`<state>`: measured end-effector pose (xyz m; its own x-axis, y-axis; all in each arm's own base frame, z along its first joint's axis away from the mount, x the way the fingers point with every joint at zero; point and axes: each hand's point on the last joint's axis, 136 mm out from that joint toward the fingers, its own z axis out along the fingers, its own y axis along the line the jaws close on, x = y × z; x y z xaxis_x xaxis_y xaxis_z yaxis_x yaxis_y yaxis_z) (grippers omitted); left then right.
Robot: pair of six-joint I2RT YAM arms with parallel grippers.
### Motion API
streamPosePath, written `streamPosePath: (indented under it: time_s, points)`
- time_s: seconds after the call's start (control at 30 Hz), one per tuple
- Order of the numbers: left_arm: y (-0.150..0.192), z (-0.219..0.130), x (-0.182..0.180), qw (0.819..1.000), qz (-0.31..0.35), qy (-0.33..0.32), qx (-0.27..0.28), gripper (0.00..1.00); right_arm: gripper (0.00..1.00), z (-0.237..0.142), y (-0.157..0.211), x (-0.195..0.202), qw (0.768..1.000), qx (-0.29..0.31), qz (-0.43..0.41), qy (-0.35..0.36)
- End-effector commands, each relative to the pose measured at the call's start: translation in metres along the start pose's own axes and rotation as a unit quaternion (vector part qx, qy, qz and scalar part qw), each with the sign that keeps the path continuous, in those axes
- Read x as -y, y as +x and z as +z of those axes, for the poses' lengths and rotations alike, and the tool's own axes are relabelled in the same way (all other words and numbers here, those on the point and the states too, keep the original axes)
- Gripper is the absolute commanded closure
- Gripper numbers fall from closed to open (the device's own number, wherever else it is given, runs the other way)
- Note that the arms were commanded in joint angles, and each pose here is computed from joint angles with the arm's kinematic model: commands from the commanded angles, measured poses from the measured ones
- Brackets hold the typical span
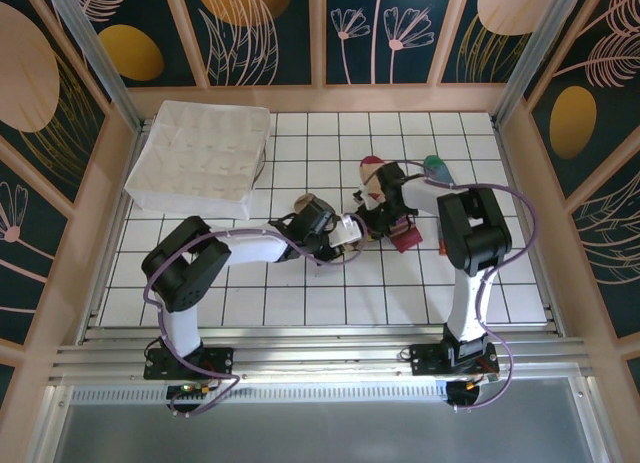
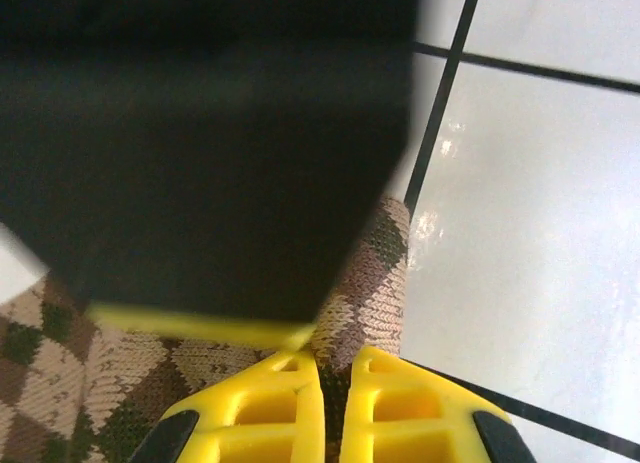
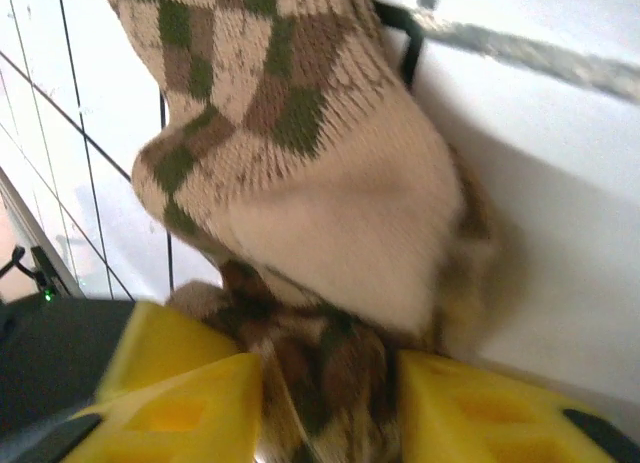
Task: Roll the socks
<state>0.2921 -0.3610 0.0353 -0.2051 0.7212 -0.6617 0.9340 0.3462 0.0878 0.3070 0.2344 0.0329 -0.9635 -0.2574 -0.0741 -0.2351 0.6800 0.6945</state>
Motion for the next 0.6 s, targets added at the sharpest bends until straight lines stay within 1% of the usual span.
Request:
streamPosePath:
  time_s: [0.0,0.07,0.17,0.4,0.57]
  points:
    - [0.034,0.004,0.034,0.984,-0.126,0.122,-0.038,1.0,0.55,-0.026,0.003,-0.005,0.999,0.034,0.003,-0.014]
    - [0.028,0.0,0.037,0.974,-0.163,0.158,-0.02,1.0,0.54,-0.035,0.0,-0.011,0.998,0.058,-0.012,-0.018]
    - [0.022,-0.006,0.036,0.956,-0.212,0.202,0.002,1.0,0.53,-0.04,-0.001,-0.017,0.996,0.082,-0.032,-0.017]
    - [0.022,-0.009,0.024,0.911,-0.3,0.28,0.03,1.0,0.53,-0.03,-0.008,-0.027,0.99,0.119,-0.071,-0.021]
    - [0.03,-0.008,0.014,0.9,-0.324,0.29,0.031,1.0,0.53,-0.014,-0.004,-0.026,0.991,0.104,-0.079,-0.019]
